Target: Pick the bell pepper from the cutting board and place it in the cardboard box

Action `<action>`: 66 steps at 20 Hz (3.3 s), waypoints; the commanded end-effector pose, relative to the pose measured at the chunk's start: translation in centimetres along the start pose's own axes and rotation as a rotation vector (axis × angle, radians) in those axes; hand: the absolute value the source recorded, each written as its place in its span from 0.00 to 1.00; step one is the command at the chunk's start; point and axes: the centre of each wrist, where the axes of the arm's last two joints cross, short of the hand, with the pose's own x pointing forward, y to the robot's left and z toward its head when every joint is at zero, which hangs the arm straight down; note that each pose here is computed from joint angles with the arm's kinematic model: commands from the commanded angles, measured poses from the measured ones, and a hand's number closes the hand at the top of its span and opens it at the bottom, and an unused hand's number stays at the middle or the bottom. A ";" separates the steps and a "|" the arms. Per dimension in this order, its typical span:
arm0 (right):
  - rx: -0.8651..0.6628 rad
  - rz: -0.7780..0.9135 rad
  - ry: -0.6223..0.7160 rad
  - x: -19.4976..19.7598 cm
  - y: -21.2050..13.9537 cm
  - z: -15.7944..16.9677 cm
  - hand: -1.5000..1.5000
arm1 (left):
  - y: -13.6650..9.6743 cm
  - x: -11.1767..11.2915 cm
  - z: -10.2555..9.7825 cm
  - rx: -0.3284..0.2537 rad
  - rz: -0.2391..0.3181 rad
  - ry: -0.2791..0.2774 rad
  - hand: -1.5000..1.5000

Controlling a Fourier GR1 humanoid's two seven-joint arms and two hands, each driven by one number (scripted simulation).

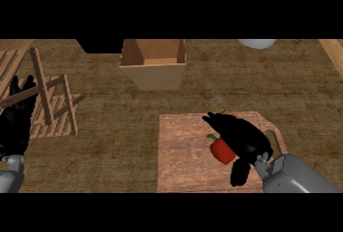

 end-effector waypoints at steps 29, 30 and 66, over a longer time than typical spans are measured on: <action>-0.430 -0.195 0.774 -2.0 2.9 -2.7 1.00 | -1.3 -2.5 2.8 -0.104 0.013 0.116 0.50; -0.468 -0.205 0.806 -0.9 2.7 -3.0 1.00 | -1.2 -2.4 2.9 -0.135 0.020 0.112 0.50; -0.985 -0.393 0.470 14.2 -17.1 -4.8 1.00 | -5.2 -0.6 1.9 -0.228 0.018 0.033 0.50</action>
